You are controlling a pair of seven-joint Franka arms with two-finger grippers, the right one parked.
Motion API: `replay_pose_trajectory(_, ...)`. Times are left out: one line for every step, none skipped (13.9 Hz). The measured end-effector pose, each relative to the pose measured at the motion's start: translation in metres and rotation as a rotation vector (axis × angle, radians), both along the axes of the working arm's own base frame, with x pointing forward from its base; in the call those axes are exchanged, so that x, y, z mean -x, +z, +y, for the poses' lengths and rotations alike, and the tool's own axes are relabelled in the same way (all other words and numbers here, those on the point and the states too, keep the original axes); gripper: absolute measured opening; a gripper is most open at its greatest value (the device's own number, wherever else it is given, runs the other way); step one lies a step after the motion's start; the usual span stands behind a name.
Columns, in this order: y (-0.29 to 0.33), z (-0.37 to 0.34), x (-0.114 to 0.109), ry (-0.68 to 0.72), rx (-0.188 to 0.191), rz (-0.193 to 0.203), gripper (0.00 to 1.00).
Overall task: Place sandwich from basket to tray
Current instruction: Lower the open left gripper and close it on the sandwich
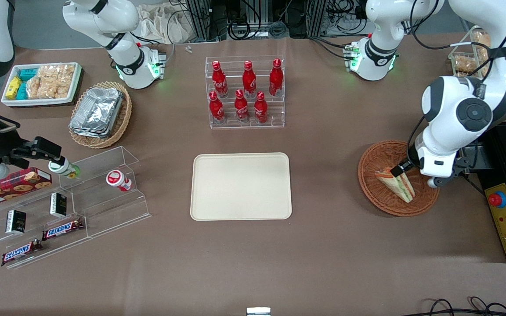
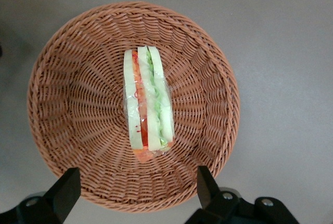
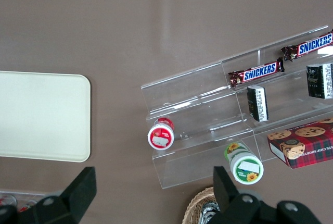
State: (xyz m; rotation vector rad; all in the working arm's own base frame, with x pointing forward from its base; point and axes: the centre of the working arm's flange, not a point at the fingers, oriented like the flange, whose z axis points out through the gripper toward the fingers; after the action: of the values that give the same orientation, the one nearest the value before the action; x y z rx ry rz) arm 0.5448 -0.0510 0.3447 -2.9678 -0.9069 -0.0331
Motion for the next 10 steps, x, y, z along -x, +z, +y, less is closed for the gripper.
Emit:
replay_pose_trajectory(-0.002, 0.0, 0.0, 0.0, 0.003, -0.011, 1.0)
replay_pose_trajectory(-0.005, -0.001, -0.001, -0.001, 0.006, -0.024, 1.0)
replay_pose_trajectory(-0.01, -0.001, -0.003, -0.001, 0.011, -0.036, 1.0)
replay_pose_trajectory(-0.016, -0.001, -0.005, -0.001, 0.017, -0.048, 1.0)
replay_pose_trajectory(-0.024, -0.001, -0.008, -0.001, 0.024, -0.059, 1.0)
replay_pose_trajectory(-0.034, -0.001, -0.011, 0.0, 0.032, -0.069, 1.0)
replay_pose_trajectory(-0.045, -0.001, -0.013, 0.001, 0.038, -0.072, 1.0)
replay_pose_trajectory(-0.055, 0.0, -0.014, 0.003, 0.043, -0.066, 1.0)
replay_pose_trajectory(-0.064, 0.002, -0.014, 0.008, 0.044, -0.058, 1.0)
replay_pose_trajectory(-0.07, 0.007, -0.014, 0.017, 0.043, -0.051, 1.0)
